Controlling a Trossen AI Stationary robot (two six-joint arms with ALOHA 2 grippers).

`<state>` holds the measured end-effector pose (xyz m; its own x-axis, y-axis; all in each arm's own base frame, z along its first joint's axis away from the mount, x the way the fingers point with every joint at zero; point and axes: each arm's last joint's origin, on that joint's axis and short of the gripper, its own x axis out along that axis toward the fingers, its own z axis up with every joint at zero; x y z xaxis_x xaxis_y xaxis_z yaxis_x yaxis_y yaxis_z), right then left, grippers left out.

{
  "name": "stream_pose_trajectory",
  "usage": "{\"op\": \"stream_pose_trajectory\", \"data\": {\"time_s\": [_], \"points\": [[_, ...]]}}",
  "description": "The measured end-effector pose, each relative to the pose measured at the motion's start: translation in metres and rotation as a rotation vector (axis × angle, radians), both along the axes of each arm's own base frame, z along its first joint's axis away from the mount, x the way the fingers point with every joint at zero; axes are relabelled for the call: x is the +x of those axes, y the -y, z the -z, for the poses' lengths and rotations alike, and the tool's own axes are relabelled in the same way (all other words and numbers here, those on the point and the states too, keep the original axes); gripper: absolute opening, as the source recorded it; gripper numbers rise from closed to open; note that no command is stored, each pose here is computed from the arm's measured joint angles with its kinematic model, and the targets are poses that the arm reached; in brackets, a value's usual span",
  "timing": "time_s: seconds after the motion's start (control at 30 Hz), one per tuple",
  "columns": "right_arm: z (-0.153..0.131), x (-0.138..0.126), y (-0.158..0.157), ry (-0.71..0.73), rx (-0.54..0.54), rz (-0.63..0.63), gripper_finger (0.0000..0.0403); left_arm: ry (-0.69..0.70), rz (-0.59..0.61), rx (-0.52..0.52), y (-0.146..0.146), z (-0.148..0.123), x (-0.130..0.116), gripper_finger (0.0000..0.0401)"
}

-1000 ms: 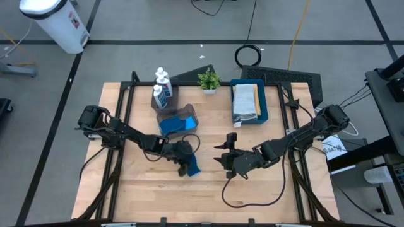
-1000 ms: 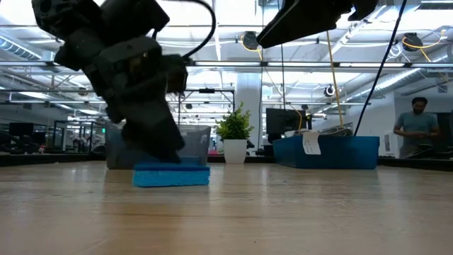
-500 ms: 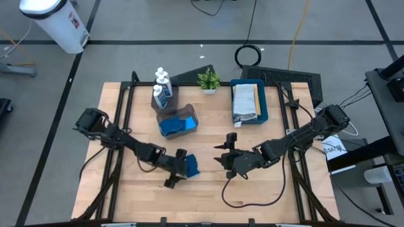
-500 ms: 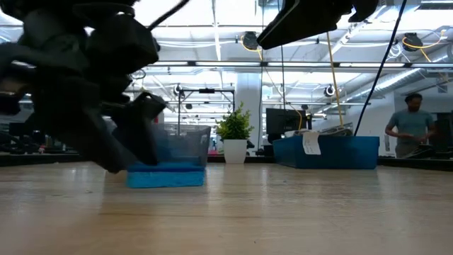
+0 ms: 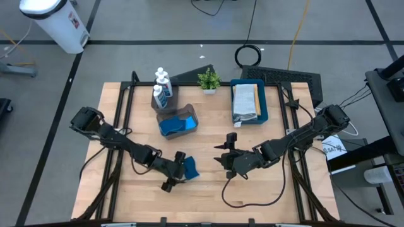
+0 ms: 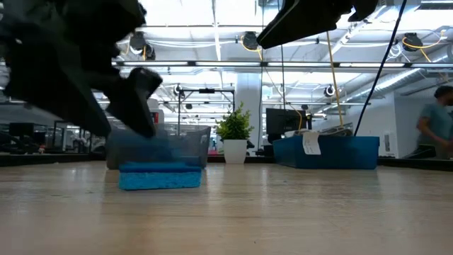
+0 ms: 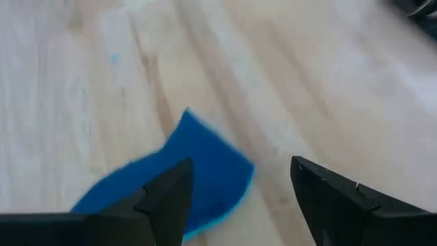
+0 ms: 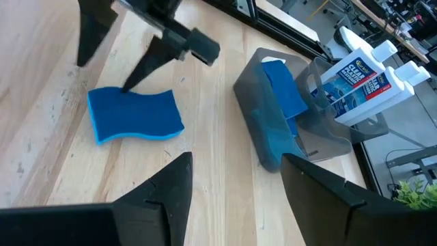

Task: Pick & Place Kitchen Items
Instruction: Put the blue sponge into the bottom black bin

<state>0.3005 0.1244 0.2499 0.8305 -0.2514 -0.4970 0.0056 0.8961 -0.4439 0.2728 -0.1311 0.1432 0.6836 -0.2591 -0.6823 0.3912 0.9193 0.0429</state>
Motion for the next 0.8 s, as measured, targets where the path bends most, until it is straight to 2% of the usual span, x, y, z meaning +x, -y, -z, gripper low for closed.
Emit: {"op": "stream_pose_trajectory", "data": {"time_s": [0.13,0.27,0.37,0.5,0.7,0.8], "points": [[0.0,0.0,0.0,0.003,0.002,0.0,0.0196,-0.001,0.063,-0.044,0.008,-0.008,-0.007,0.025],[0.0,0.0,0.0,0.006,0.003,0.0,0.0196,-0.049,0.075,0.005,0.015,0.001,-0.013,0.023],[0.0,0.0,0.0,0.006,0.003,0.0,0.0196,-0.071,0.029,0.042,0.016,0.011,-0.012,0.0195],[0.0,0.0,0.0,0.009,0.014,0.006,0.0196,-0.11,0.028,0.055,0.015,0.024,-0.009,0.0134],[0.0,0.0,0.0,0.009,0.014,0.007,0.0196,-0.131,0.056,-0.001,0.012,0.032,-0.003,0.0027],[0.0,0.0,0.0,0.01,0.014,0.008,0.0196,-0.103,0.053,-0.027,0.009,0.031,0.002,0.0008]]}}
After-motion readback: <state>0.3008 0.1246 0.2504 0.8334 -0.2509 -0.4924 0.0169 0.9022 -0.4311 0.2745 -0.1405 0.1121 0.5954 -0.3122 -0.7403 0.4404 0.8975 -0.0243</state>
